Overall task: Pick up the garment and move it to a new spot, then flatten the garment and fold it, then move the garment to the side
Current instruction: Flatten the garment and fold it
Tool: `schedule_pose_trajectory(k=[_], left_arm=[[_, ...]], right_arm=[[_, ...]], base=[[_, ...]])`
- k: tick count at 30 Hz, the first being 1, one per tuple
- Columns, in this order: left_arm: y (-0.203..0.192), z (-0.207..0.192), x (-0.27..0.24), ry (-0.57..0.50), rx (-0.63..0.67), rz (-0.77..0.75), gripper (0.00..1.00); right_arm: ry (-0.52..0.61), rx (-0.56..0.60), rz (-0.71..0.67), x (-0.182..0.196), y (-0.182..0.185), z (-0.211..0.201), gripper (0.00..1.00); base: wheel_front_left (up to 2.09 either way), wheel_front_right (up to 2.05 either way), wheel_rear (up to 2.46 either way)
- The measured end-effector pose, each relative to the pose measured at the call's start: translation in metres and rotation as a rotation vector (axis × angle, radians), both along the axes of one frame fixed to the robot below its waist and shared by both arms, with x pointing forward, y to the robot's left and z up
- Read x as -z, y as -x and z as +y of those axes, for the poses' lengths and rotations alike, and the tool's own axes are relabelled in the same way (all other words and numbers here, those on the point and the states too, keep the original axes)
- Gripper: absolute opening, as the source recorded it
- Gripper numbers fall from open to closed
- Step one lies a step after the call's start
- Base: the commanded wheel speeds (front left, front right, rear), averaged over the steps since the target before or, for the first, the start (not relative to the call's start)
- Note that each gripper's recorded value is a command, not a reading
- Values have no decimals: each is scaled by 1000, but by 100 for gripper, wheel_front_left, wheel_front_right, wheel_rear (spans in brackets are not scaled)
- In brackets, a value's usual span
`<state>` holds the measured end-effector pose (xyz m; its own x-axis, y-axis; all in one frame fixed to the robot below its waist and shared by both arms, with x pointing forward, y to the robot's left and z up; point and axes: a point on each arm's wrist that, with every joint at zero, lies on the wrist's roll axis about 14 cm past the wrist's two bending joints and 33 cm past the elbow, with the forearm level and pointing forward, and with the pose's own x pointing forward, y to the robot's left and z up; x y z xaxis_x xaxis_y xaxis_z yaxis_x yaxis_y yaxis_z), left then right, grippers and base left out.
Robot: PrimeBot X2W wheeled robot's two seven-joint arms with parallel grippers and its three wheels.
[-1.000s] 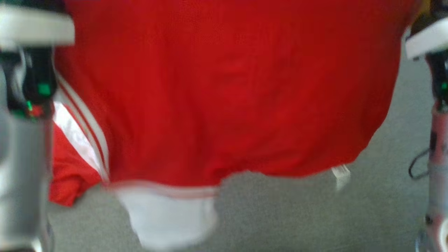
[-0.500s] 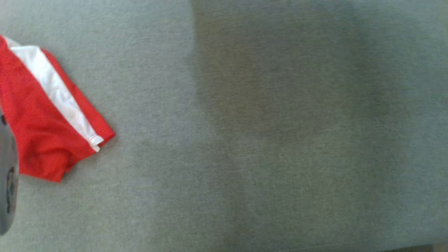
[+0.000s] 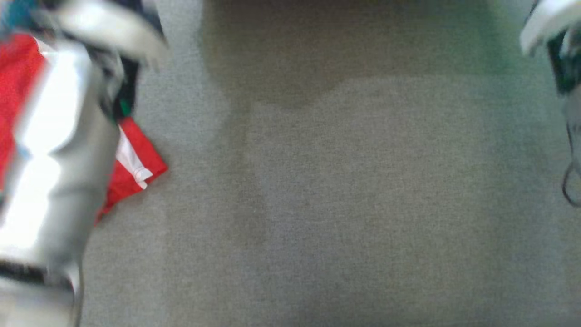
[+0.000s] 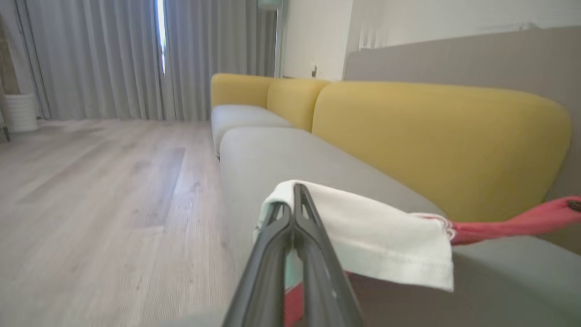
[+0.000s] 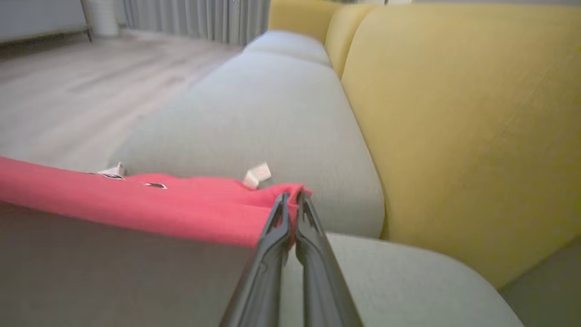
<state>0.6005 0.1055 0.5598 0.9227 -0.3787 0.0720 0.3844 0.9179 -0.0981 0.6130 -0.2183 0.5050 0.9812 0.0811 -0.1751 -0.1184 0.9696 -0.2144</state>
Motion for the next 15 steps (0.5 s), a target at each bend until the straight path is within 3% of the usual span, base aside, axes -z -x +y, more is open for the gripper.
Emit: schedule_pose_trajectory(k=[8,15], left_arm=[[82,0,75,-61,103,240,0],[132,-7,83,-100,194,310,0]], right_arm=[[111,-19,298,62,59,-17,0],[149,-52,415,73,99,-29,0]], base=[[0,0,0],[0,0,0]])
